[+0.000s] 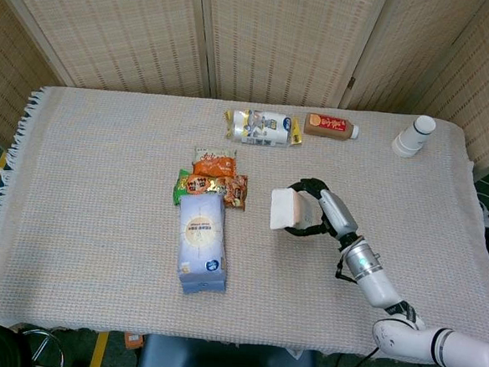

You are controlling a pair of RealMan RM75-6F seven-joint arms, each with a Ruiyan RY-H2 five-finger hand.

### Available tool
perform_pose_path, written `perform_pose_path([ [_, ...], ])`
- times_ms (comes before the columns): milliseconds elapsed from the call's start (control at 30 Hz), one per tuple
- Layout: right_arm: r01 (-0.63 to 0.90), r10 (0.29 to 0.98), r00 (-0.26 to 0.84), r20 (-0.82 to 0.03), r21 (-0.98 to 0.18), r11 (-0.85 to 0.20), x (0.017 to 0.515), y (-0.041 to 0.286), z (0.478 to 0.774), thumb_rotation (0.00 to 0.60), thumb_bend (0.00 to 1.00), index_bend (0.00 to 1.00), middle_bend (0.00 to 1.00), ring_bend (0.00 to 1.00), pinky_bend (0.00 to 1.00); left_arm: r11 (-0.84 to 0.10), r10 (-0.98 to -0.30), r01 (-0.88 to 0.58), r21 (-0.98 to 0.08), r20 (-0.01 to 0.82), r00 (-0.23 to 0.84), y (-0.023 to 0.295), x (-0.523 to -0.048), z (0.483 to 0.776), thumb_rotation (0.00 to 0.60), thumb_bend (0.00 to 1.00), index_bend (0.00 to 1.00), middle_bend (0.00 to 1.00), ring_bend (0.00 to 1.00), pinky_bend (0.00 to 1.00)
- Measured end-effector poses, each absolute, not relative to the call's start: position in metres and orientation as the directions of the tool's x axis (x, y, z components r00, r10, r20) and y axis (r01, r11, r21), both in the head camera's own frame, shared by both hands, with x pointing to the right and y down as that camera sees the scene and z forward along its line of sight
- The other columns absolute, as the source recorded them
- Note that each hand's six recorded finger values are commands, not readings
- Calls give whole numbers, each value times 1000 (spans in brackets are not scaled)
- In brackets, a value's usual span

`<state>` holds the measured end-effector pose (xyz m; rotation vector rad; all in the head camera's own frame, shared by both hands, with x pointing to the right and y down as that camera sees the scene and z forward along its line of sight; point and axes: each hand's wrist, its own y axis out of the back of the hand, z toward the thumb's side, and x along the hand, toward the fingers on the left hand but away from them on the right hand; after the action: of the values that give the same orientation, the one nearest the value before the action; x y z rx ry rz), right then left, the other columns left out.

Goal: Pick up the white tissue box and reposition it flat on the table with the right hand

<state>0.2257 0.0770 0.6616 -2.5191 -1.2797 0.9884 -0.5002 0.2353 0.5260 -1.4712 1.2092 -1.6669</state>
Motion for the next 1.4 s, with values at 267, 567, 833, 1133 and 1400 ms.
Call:
perform_pose_path([
  [267,744,785,495,-372,-284,-604,261,82,673,600,300,616,518,376,0,-415,-877,-124,-901,433,-210,237,-501,529,600,525,133,0,0,108],
  [567,824,832,470,-295,-191,-533,293,103,700,600,320,632,526,383,0,-419,-874,-124,-900,436,-213,236,-502,530,600,525,133,0,0,108],
  [833,877,861,415,-295,-121,-464,299,119,717,600,319,632,538,390,0,-422,-872,-120,-898,439,-218,236,-503,531,600,525,132,0,0,108],
  [1133,913,884,342,-317,-109,-392,308,122,724,600,320,632,544,400,0,-432,-868,-114,-895,446,-218,237,-501,532,600,525,133,0,0,108],
  [1400,918,864,342,-369,-64,-391,309,127,736,600,320,632,548,405,0,-427,-869,-117,-897,443,-223,237,-503,531,600,526,133,0,0,108],
])
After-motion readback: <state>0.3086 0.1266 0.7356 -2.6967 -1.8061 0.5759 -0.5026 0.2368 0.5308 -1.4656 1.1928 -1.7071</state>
